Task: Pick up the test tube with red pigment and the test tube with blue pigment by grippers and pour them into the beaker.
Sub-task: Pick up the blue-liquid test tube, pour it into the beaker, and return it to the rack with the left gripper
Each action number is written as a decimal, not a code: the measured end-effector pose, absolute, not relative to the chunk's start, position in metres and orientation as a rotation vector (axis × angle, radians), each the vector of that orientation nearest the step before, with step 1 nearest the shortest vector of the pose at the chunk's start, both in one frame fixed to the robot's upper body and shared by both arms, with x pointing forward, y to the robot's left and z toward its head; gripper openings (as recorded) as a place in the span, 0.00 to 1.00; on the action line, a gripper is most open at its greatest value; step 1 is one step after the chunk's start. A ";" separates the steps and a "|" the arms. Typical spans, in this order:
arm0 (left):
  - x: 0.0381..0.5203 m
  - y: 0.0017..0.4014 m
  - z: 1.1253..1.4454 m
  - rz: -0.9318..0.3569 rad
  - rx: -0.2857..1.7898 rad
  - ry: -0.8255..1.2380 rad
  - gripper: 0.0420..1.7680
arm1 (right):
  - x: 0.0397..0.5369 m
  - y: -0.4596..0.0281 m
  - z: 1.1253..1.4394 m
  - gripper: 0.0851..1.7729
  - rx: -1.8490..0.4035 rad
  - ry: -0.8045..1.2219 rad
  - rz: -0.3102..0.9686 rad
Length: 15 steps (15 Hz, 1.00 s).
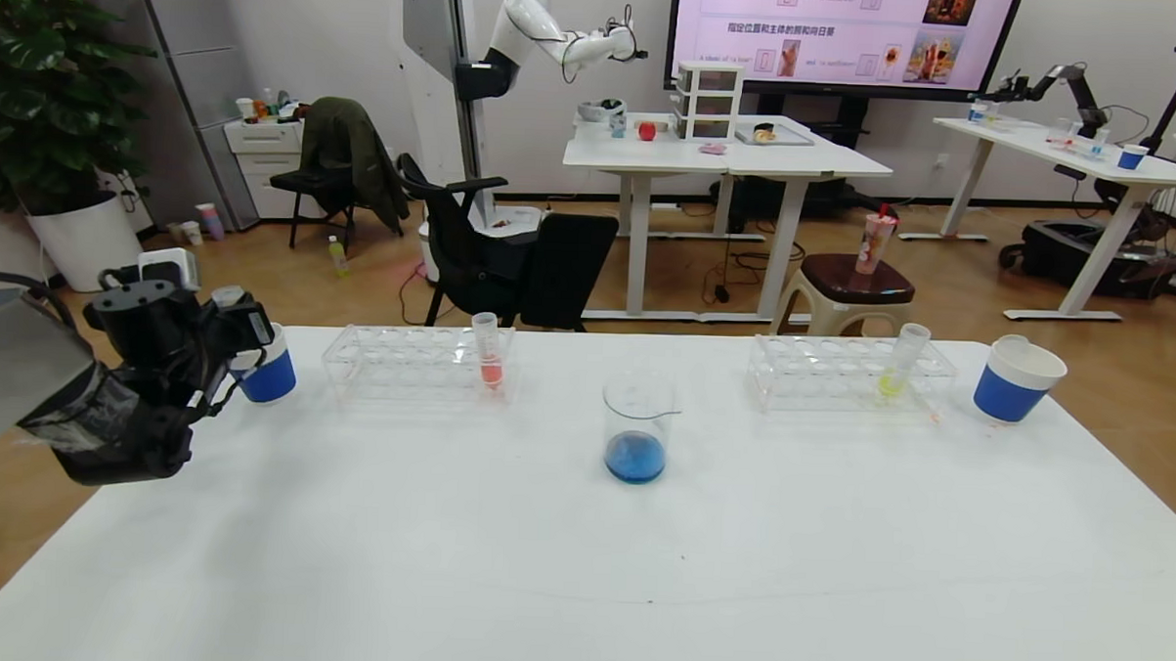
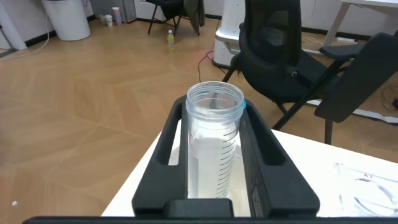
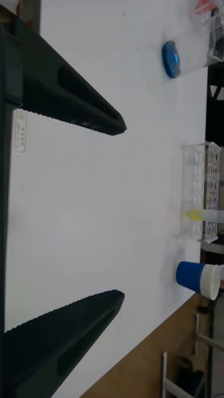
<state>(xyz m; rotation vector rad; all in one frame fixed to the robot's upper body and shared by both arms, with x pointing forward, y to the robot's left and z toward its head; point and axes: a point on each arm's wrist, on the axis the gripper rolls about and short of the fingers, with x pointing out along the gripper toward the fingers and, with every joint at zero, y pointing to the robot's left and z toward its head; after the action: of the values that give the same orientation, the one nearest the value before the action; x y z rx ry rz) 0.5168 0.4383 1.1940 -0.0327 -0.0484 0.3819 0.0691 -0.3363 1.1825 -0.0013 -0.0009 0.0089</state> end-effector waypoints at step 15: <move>0.510 0.357 1.282 0.194 -0.025 -0.112 0.99 | 0.069 -0.336 1.182 0.98 -0.001 -0.001 0.009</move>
<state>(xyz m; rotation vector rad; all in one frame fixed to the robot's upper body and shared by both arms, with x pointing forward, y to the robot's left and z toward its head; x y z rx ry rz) 0.5096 0.3568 1.2825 -0.0245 -0.1121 0.1936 0.0691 -0.3363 1.1825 -0.0013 -0.0009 0.0089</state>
